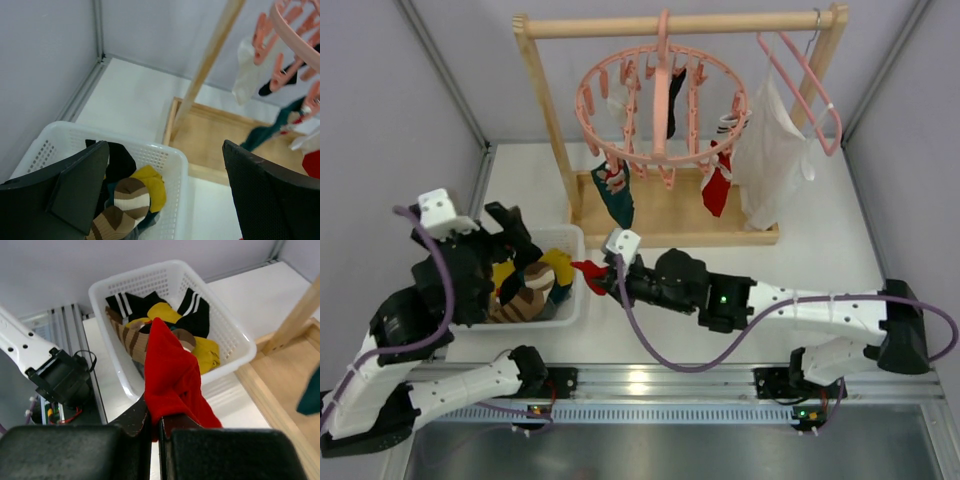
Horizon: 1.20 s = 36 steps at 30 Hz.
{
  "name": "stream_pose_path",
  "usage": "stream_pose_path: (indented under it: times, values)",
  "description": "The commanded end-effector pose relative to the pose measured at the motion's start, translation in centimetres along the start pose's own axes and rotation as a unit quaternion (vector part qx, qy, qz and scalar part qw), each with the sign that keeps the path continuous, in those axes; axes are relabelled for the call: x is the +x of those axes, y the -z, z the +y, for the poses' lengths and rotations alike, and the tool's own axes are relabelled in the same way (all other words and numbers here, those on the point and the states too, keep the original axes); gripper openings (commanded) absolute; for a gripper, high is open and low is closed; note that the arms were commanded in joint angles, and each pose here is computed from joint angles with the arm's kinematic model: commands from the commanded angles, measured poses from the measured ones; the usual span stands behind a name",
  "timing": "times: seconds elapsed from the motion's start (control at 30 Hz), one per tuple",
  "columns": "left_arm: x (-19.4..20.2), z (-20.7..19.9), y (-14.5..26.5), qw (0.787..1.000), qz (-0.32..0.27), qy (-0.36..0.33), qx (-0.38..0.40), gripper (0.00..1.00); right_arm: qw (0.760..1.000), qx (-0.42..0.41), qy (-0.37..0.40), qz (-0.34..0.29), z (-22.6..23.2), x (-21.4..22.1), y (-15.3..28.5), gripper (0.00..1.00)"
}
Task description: Remove the socks clipped to the hanger
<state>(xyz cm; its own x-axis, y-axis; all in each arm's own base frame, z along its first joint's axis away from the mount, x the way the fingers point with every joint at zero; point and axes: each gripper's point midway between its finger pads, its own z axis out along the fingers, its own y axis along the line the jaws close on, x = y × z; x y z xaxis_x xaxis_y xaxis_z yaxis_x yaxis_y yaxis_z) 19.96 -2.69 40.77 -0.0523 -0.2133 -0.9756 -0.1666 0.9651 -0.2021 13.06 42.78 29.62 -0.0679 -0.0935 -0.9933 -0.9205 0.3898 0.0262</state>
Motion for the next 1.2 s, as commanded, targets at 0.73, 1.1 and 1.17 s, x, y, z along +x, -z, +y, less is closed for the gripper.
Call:
stream_pose_path:
  times: [0.73,1.1,1.17]
  values:
    - [1.2,9.6,1.8,0.982,-0.074,0.106,-0.140,0.98,0.992,-0.102,0.026,0.067,0.2,0.0,-18.7,0.70]
    - [2.1,5.3,0.8,0.993,-0.030,0.092,-0.067,0.99,0.999,-0.034,-0.008,0.000,-2.9,-4.8,-5.7,0.89]
    - [2.9,3.3,0.2,0.996,-0.008,0.078,-0.044,0.99,1.000,-0.012,-0.022,0.002,-3.6,-4.5,-3.5,0.91]
